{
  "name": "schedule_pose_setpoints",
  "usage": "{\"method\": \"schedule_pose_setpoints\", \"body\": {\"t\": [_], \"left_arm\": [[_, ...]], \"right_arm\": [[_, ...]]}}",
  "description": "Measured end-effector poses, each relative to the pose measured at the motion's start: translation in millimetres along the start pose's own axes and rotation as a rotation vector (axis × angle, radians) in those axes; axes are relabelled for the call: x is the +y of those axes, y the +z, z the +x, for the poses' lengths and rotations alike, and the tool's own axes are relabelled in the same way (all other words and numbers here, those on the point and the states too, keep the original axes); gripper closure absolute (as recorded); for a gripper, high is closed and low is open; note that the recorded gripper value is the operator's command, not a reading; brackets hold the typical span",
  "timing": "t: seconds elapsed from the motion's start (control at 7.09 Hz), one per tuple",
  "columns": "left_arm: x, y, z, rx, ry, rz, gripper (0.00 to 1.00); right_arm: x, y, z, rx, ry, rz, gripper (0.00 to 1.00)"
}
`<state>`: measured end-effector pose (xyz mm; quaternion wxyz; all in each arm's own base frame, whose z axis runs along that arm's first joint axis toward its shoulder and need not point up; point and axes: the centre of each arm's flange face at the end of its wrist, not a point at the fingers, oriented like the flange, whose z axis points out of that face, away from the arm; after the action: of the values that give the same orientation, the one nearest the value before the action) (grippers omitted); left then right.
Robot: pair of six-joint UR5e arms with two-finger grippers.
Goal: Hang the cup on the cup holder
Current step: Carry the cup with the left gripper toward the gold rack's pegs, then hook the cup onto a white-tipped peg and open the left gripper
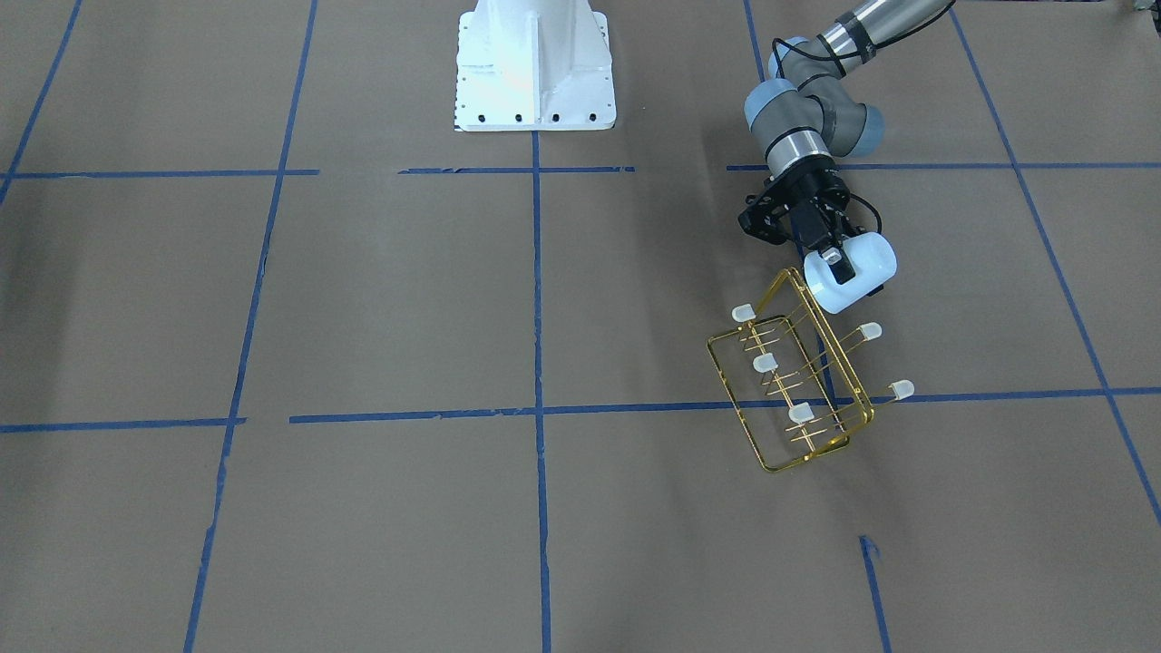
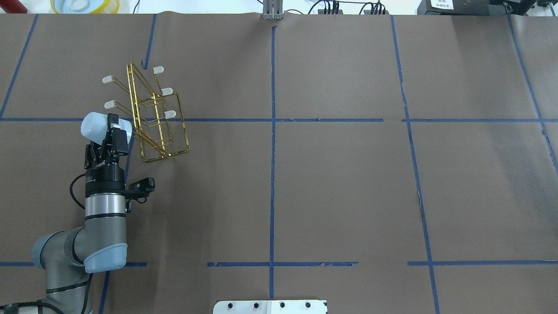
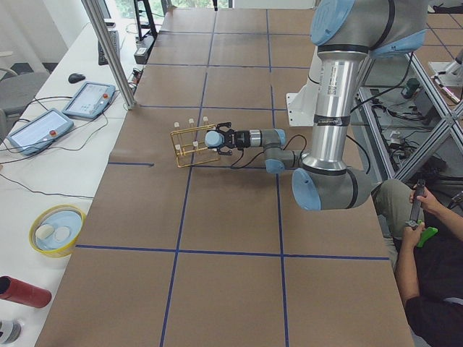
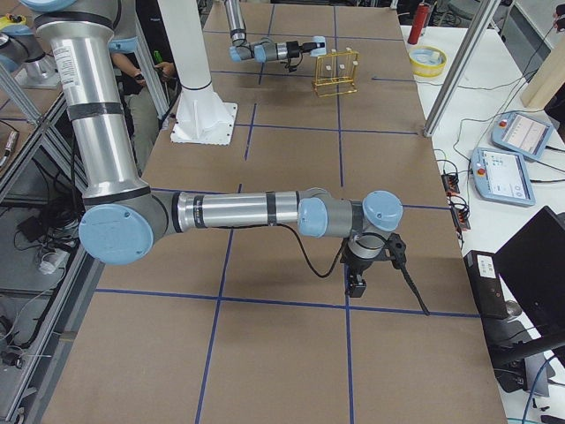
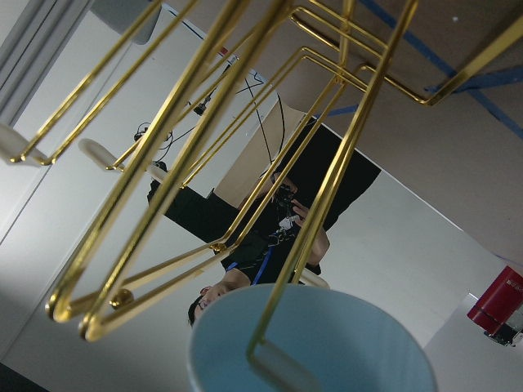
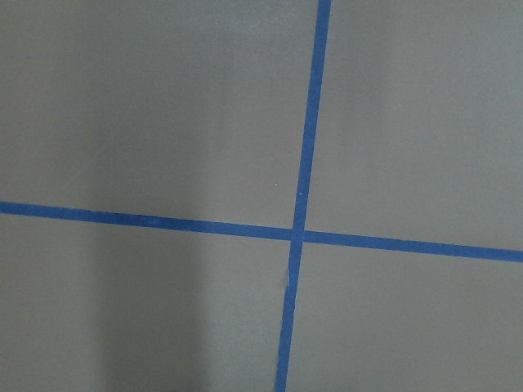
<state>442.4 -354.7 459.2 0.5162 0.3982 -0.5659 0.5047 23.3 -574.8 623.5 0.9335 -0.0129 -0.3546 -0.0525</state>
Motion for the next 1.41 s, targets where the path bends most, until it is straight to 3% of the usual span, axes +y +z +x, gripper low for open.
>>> {"method": "schedule_pose_setpoints", "body": {"t": [0.71,0.85,1.41], "left_arm": [[-17.4,-0.8,1.3,0.001,0.011,0.004,0.97],[-19.8,-0.8,0.4,0.001,0.01,0.005,0.01],[-20.7,-0.8,-1.7,0.001,-0.009,0.006,0.0]], "right_arm": [[0.0,0.0,0.0,0.0,-0.001,0.0,0.0],[0.0,0.0,0.0,0.0,-0.001,0.0,0.0],[0.0,0.0,0.0,0.0,0.0,0.0,0.0]]}}
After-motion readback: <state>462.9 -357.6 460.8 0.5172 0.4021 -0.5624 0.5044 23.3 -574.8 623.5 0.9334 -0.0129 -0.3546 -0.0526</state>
